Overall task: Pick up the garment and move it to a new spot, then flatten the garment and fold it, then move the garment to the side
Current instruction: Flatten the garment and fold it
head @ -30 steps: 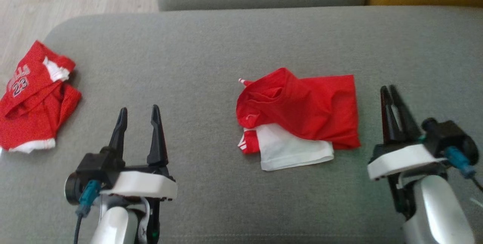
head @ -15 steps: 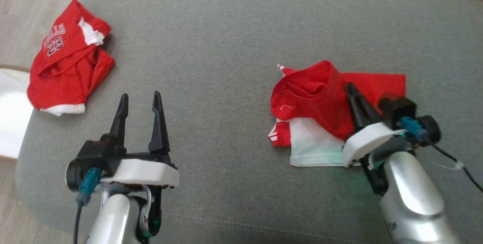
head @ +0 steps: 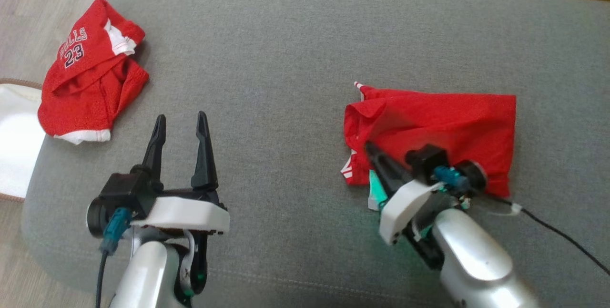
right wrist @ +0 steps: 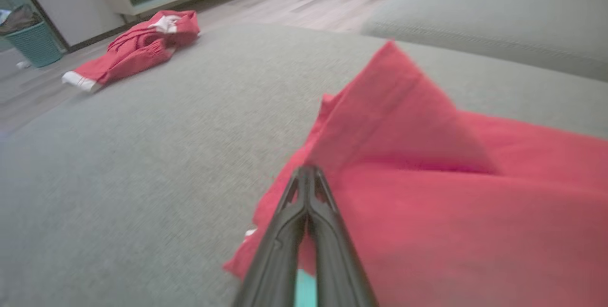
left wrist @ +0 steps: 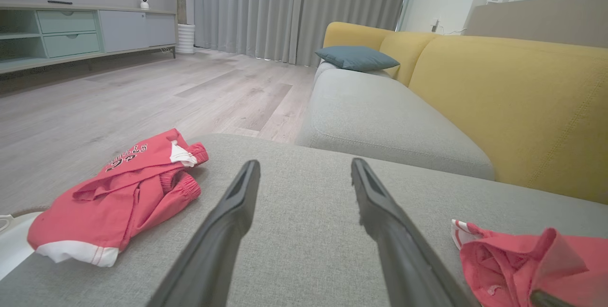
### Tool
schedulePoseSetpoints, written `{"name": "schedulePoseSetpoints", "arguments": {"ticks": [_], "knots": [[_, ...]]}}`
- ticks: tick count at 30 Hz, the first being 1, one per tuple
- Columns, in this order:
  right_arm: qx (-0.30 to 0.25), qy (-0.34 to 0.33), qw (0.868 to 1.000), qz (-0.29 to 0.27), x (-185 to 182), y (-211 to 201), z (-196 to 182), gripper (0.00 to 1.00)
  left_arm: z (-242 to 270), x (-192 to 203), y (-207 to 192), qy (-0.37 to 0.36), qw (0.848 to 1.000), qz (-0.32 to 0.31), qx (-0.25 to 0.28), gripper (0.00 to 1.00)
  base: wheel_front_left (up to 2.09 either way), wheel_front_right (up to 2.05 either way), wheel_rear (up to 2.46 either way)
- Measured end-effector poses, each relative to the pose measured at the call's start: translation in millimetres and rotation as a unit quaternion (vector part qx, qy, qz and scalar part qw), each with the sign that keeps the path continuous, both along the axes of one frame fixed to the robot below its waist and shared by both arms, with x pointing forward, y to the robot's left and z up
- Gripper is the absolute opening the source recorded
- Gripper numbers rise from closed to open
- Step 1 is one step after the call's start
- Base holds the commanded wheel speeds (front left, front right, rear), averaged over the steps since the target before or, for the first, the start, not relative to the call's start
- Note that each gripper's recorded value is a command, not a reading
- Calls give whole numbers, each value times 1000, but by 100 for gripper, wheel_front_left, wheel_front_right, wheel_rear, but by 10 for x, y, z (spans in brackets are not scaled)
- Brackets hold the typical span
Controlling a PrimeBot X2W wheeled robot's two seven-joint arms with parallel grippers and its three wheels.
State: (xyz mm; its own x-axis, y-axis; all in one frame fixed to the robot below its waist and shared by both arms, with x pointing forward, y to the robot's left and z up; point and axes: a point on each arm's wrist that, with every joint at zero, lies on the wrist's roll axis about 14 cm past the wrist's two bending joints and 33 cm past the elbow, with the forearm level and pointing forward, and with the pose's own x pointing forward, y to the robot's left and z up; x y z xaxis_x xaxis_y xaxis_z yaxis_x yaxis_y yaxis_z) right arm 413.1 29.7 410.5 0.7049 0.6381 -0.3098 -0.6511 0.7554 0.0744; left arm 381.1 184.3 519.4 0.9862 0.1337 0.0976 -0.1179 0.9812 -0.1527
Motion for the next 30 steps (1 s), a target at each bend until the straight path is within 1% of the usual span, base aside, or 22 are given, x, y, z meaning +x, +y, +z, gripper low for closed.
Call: {"name": "schedulePoseSetpoints", "arguments": {"ticks": [5, 7, 9, 11, 16, 18, 20, 23, 26, 28, 30], "knots": [[-4, 26, 999, 34, -205, 148, -74, 0, 12, 12, -34, -2, 1000, -5, -1, 100, 0, 0, 0], [0, 25, 999, 33, -211, 147, -55, 0, 21, 15, -45, -4, 1000, -7, -1, 100, 0, 0, 0], [20, 11, 1000, 17, -129, 106, 53, 0, 25, 20, -57, -4, 1000, -9, -2, 100, 0, 0, 0], [35, -12, 999, -9, 45, -8, 202, 0, 29, 26, -71, -5, 1000, -11, -2, 100, 0, 0, 0], [43, -65, 994, -73, 491, -359, 524, 0, 15, 32, -82, -3, 1000, -12, -2, 100, 0, 0, 0], [39, -65, 993, -91, 576, -461, 530, 0, 0, 34, -79, -1, 1000, -12, -2, 100, 0, 0, 0], [21, -46, 994, -98, 588, -521, 414, 0, -16, 34, -72, 2, 1000, -11, -2, 100, 0, 0, 0], [-6, -14, 996, -83, 512, -467, 209, 0, -31, 26, -47, 4, 1000, -7, -1, 100, 0, 0, 0], [-28, 9, 999, -46, 366, -289, 61, 0, -36, 13, -21, 5, 1000, -3, -1, 100, 0, 0, 0], [-32, 20, 999, -24, 267, -168, 15, 0, -30, 4, -10, 4, 1000, -1, -1, 100, 0, 0, 0], [-33, 24, 999, -14, 221, -116, 3, 0, -24, 0, -7, 4, 1000, -1, 0, 100, 0, 0, 0]]}}
